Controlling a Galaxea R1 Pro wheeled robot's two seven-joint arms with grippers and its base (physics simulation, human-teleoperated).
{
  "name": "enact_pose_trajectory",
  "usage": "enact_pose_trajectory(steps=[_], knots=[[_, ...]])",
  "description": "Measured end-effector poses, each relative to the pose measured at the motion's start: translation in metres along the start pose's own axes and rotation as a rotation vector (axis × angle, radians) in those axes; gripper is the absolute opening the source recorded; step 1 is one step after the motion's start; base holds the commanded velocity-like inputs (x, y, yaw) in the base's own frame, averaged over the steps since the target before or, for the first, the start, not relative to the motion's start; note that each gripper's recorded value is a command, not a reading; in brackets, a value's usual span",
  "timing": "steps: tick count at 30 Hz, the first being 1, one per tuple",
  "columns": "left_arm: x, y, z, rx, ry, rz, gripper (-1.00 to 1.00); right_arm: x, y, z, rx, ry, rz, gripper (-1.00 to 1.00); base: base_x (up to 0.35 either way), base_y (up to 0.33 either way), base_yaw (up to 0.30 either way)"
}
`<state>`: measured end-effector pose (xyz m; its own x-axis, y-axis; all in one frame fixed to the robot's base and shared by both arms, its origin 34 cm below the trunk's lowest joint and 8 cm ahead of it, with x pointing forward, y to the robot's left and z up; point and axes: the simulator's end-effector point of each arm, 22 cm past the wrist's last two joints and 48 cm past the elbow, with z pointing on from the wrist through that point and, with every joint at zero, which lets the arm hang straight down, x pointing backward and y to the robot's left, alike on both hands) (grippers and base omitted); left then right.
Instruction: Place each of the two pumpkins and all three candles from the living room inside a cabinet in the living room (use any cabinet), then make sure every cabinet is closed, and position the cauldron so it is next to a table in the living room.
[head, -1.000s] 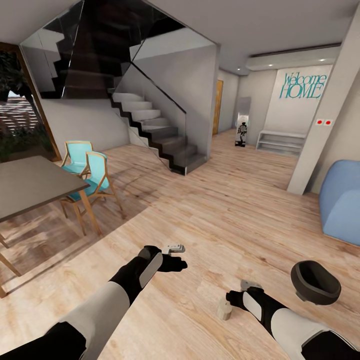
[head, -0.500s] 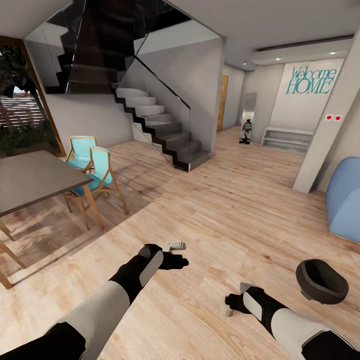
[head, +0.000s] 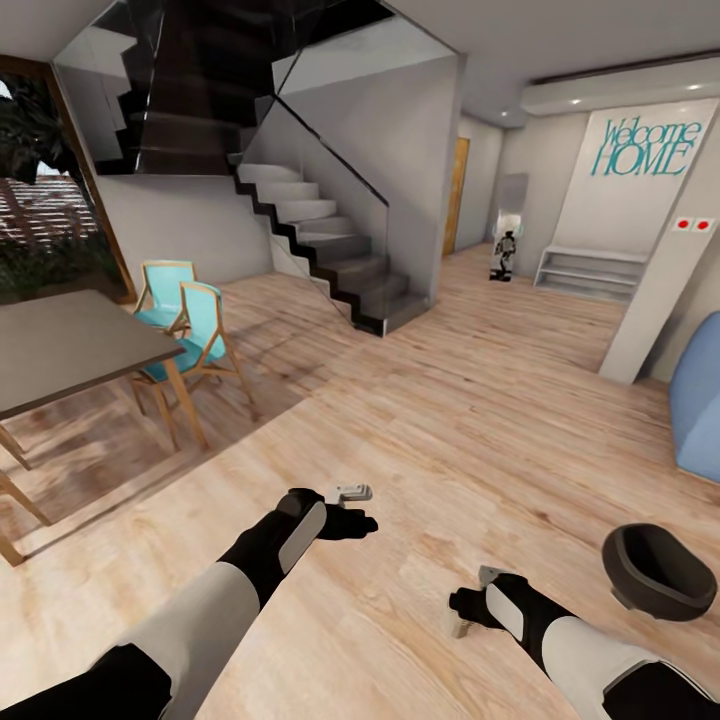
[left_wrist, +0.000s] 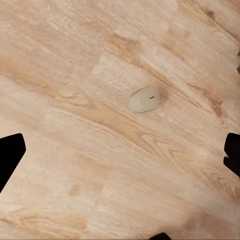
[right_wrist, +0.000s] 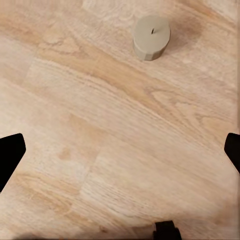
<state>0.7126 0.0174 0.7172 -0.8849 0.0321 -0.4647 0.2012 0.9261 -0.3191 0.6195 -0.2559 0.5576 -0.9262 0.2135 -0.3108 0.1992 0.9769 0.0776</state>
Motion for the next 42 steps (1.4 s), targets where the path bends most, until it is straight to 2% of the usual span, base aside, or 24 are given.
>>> enact_pose_trajectory(steps=[18, 42], knots=[[0.023, 0.012, 0.033, 0.000, 0.016, -0.006, 1.00, 0.018, -0.003, 0.036, 0.000, 0.013, 0.001, 1.00, 0.262, -0.239, -0.034], [0.049, 0.026, 0.072, 0.004, 0.020, -0.010, 1.00, 0.040, -0.007, 0.081, 0.002, 0.022, -0.005, 1.00, 0.011, -0.011, 0.071]])
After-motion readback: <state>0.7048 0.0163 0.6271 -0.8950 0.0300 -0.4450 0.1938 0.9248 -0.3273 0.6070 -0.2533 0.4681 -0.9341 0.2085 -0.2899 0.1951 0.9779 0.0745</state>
